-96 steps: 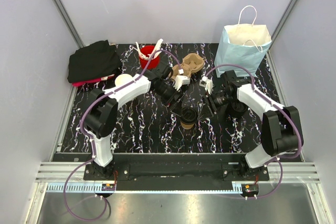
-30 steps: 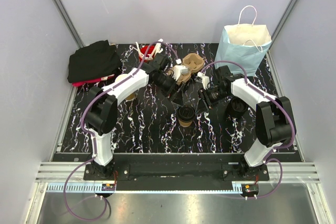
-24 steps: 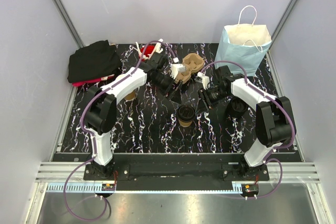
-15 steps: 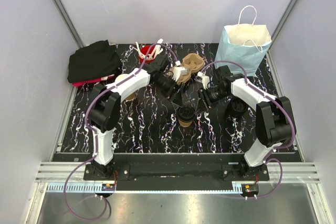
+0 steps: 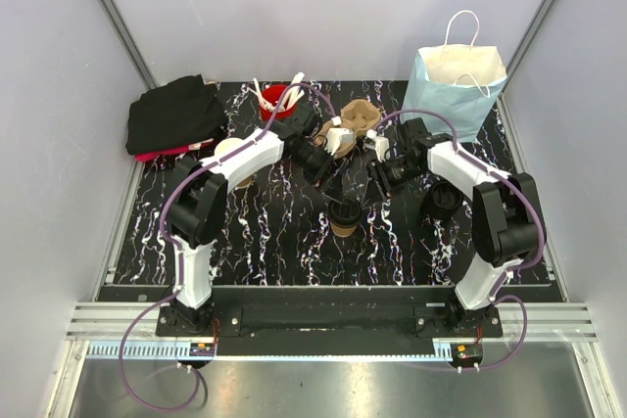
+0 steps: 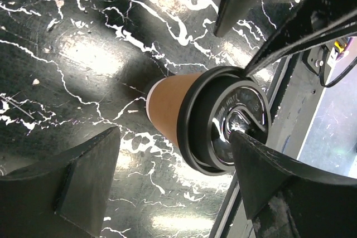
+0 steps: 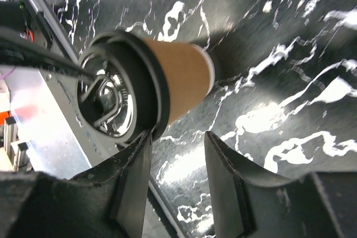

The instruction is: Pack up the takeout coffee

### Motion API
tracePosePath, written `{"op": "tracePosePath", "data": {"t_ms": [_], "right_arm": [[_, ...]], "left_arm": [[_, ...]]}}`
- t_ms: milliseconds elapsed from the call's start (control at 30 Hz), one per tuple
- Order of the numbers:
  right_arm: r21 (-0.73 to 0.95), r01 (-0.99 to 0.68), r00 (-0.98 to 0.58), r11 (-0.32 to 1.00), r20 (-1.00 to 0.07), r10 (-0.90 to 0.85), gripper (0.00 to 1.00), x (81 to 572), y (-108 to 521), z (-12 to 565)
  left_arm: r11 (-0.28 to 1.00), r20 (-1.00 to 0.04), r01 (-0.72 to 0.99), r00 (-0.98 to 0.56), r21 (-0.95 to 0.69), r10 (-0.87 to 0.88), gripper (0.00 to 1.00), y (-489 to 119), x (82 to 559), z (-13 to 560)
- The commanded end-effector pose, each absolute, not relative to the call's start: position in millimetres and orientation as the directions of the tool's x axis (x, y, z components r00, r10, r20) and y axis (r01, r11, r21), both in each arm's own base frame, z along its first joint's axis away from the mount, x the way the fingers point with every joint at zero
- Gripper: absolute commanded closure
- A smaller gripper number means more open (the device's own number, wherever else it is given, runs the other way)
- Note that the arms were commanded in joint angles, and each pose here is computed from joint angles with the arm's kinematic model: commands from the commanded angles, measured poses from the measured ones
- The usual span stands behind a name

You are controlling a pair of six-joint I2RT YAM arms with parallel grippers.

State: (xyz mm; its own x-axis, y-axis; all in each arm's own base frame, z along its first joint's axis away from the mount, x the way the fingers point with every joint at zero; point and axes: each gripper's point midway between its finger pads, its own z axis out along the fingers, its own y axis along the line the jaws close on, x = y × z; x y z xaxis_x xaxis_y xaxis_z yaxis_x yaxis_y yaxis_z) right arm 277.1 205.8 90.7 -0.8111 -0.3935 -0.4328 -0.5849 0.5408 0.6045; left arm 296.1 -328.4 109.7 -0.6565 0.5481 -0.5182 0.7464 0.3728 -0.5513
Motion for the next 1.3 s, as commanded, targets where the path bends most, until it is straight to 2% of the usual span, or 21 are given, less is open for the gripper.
{"op": "tracePosePath", "data": {"t_ms": [0, 367, 700, 867, 1067, 1267], "right_arm": [[0.555, -0.621, -0.781, 0.553, -0.495, -0.381, 0.51, 306.7, 212.6, 96.8], [0.545, -0.641, -0.763, 0.54, -0.522, -0.38, 0.51, 331.0, 228.5, 102.4], [0.491, -0.659, -0.735, 0.571, -0.58, -0.35, 0.46, 336.4, 216.4, 130.4], [0.531, -0.663, -0.739, 0.528, -0.58, -0.344, 0.41, 315.3, 204.3, 141.6], [0.531, -0.675, -0.73, 0.513, -0.584, -0.355, 0.37, 298.2, 203.9, 145.4], [0.517, -0.68, -0.725, 0.52, -0.579, -0.372, 0.23, 293.7, 208.8, 142.0]], "left_arm": [[0.37, -0.543, 0.765, -0.638, -0.528, 0.546, 0.18, -326.7, 295.7, 120.6], [0.391, -0.523, 0.758, -0.647, -0.522, 0.555, 0.18, -318.0, 288.9, 118.1], [0.368, -0.587, 0.779, -0.625, -0.507, 0.514, 0.18, -321.2, 299.3, 150.6], [0.334, -0.618, 0.792, -0.609, -0.511, 0.498, 0.17, -322.1, 298.0, 166.4], [0.345, -0.597, 0.792, -0.608, -0.505, 0.523, 0.17, -311.2, 287.4, 152.7], [0.341, -0.568, 0.782, -0.617, -0.523, 0.545, 0.17, -301.6, 271.7, 137.1]]}}
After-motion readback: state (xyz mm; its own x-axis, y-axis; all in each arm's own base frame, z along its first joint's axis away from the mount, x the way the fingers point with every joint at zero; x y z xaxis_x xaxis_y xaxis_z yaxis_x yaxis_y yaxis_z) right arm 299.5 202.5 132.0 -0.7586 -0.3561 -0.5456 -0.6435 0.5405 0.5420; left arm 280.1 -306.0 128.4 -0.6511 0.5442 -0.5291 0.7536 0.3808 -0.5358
